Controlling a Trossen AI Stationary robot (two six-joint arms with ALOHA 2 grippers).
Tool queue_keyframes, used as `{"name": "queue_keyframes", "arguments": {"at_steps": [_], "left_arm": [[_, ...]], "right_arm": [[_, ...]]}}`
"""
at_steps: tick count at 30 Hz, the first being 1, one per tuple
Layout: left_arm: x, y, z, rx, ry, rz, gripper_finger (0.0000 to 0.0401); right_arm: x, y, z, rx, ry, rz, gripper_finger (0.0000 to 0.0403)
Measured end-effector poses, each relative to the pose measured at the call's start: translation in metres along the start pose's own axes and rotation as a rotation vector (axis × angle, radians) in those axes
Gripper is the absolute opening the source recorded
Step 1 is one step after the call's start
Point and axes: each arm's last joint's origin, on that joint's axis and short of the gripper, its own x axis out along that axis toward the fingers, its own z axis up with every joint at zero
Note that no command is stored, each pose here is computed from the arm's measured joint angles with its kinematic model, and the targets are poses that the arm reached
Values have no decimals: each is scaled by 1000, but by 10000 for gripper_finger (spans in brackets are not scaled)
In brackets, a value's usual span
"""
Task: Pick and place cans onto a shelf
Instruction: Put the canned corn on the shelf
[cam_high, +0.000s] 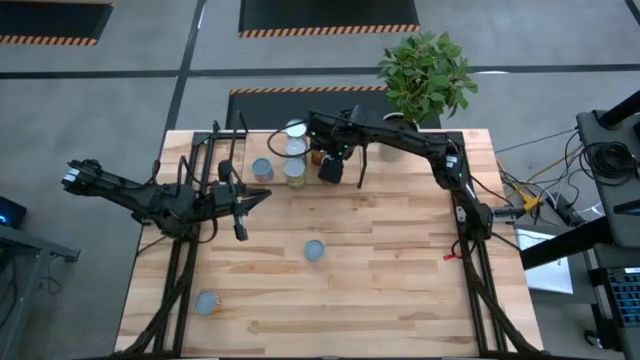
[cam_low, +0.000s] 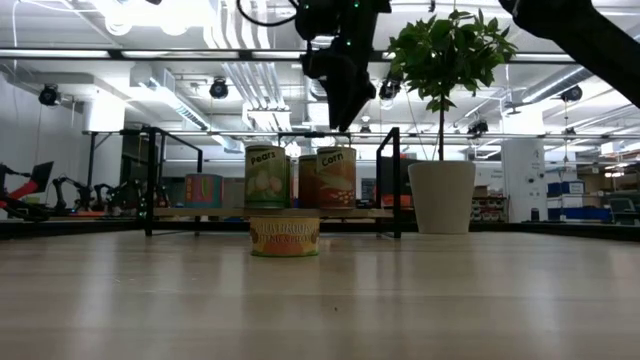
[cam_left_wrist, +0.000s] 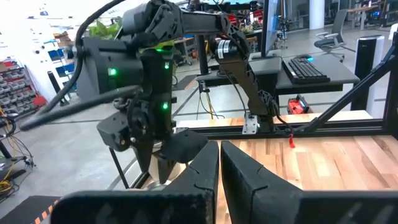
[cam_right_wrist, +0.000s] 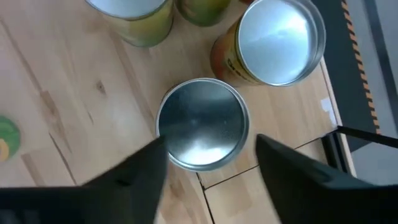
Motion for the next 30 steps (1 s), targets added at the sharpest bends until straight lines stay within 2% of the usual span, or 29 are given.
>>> {"name": "queue_keyframes", "arguments": {"at_steps": [5, 8, 16, 24, 30], "left_arm": [[0, 0, 0, 0, 0, 0, 0], [0, 0, 0, 1, 1, 0, 0], [0, 0, 0, 1, 1, 0, 0], [0, 0, 0, 0, 0, 0, 0], [0, 0, 0, 1, 1, 0, 0]], "right_arm": [[16, 0, 0, 13, 30, -9, 82], [29, 1, 0, 5, 31, -10, 23], [46, 3, -2, 1, 33, -11, 17], [48, 7, 7, 0, -60, 4, 18], [49, 8, 9, -3, -72, 7, 18]]}}
